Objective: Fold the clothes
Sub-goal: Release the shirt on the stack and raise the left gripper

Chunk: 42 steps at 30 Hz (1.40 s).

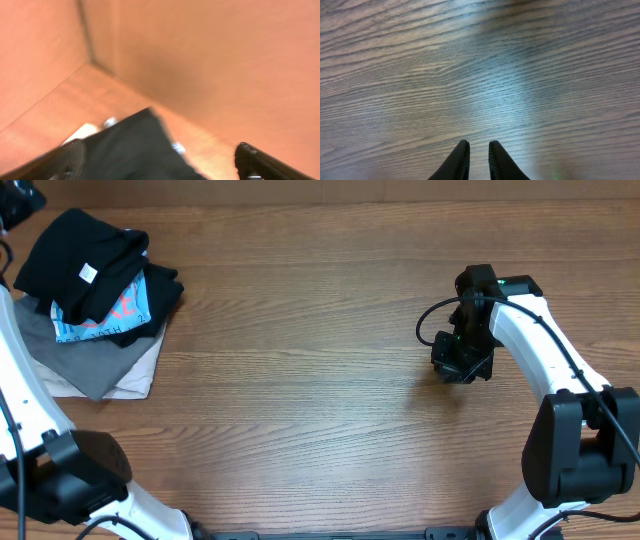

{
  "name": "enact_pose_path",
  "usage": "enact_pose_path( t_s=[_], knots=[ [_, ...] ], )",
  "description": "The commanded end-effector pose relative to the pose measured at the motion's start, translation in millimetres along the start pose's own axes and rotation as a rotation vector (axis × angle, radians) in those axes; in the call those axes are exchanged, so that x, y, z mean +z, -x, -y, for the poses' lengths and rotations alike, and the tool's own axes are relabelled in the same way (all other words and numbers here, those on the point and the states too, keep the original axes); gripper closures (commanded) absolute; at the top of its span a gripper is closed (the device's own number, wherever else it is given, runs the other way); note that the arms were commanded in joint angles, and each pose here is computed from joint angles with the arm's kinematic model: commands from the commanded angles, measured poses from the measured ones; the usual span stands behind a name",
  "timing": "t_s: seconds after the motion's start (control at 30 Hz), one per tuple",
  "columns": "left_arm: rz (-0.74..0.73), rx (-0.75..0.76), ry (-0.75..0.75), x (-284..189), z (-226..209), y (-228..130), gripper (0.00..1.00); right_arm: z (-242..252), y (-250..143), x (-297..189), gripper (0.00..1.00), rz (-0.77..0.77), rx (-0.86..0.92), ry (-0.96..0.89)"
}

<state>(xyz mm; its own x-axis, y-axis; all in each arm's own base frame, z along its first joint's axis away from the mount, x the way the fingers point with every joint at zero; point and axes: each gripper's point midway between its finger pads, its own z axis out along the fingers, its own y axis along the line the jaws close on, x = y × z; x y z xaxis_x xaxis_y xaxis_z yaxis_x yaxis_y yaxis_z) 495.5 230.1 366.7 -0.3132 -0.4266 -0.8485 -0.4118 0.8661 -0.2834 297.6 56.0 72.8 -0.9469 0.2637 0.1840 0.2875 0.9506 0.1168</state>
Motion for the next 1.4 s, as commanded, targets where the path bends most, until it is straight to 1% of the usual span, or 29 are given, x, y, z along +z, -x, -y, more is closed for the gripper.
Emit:
enact_pose_path(
  t_s=[0.0,0.07,0.1,0.13,0.17,0.2,0.27,0.43,0.5,0.53,0.6,0.63,0.73,0.77,0.8,0.87,0.97,1.03,1.1,1.17,1.2,1.23,1.27,1.37],
  knots=[
    [-0.066,0.004,-0.097,13.3,33.1,-22.1,0.3,-2.7,7.1,-12.8,0.83,0.054,-0.01,0.014],
    [-0.105,-0.008,-0.102,28.3,36.8,-36.5,0.41,-2.7,7.1,-12.8,0.83,0.054,-0.01,0.014],
    [-0.132,-0.026,-0.113,37.8,40.0,-46.2,0.46,-2.7,7.1,-12.8,0.83,0.054,-0.01,0.014],
    [-0.167,-0.039,-0.138,48.2,44.8,-58.1,0.48,-2.7,7.2,-12.8,0.82,0.054,-0.01,0.014],
    [-0.212,-0.052,-0.171,60.2,49.4,-73.4,0.48,-2.8,7.3,-12.8,0.82,0.054,-0.011,0.014],
    [-0.256,-0.062,-0.197,70.5,51.6,-87.9,0.44,-2.8,7.3,-12.8,0.82,0.054,-0.01,0.014],
    [-0.345,-0.09,-0.217,88.6,49.9,-118.0,0.43,-2.7,7.0,-12.8,0.82,0.053,-0.01,0.014],
    [-0.585,-0.165,-0.143,123.7,24.1,-203.8,0.44,-2.4,6.2,-12.7,0.82,0.05,-0.009,0.013],
    [-0.728,-0.21,-0.123,131.0,14.4,-251.0,0.44,-2.5,6.4,-12.7,0.82,0.051,-0.009,0.013],
    [-0.761,-0.226,-0.13,131.2,13.4,-260.6,0.44,-2.5,6.4,-12.7,0.82,0.051,-0.009,0.013],
    [-0.78,-0.232,-0.172,128.5,18.9,-263.4,0.43,-2.4,6.4,-12.7,0.82,0.051,-0.01,0.013],
    [-0.769,-0.227,-0.194,126.7,23.0,-257.9,0.42,-2.4,6.4,-12.7,0.82,0.051,-0.01,0.013],
    [-0.7,-0.192,-0.226,118.6,32.7,-228.5,0.4,-2.8,7.4,-12.8,0.83,0.055,-0.01,0.014],
    [-0.673,-0.179,-0.236,114.6,36.5,-216.9,0.38,-3.2,8.4,-12.9,0.83,0.059,-0.011,0.016],
    [-0.636,-0.16,-0.25,107.6,41.8,-200.8,0.34,-3.8,9.9,-13.1,0.83,0.065,-0.012,0.018],
    [-0.572,-0.122,-0.276,92.5,51.4,-172.7,0.24,-6.1,15.3,-14.4,0.83,0.089,-0.017,0.027],
    [-0.471,-0.035,-0.324,59.8,72.2,-132.5,0.02,-14.1,31.8,-24.8,0.82,0.158,-0.03,0.052],
    [-0.413,0.048,-0.326,39.1,85.0,-114.8,0.0,-23.5,49.4,-40.1,0.81,0.236,-0.048,0.081],
    [-0.363,0.161,-0.276,17.1,98.8,-103.5,0.0,-40.4,78.2,-71.2,0.75,0.375,-0.099,0.129],
    [-0.357,0.252,-0.251,1.2,114.9,-106.4,0.0,-54.4,98.6,-99.9,0.42,0.488,-0.144,0.168],
    [-0.367,0.296,-0.241,-5.6,123.2,-111.9,0.0,-59.2,105.4,-111.5,0.21,0.53,-0.152,0.183],
    [-0.392,0.338,-0.23,-13.2,131.9,-121.5,0.0,-64.4,112.9,-125.2,0.06,0.579,-0.163,0.197],
    [-0.425,0.371,-0.226,-18.7,139.4,-133.2,0.0,-68.4,117.8,-136.4,0.0,0.616,-0.19,0.204],
    [-0.565,0.46,-0.179,-38.2,150.1,-175.0,0.0,-76.6,125.8,-164.6,0.0,0.705,-0.303,0.192]
  ],
)
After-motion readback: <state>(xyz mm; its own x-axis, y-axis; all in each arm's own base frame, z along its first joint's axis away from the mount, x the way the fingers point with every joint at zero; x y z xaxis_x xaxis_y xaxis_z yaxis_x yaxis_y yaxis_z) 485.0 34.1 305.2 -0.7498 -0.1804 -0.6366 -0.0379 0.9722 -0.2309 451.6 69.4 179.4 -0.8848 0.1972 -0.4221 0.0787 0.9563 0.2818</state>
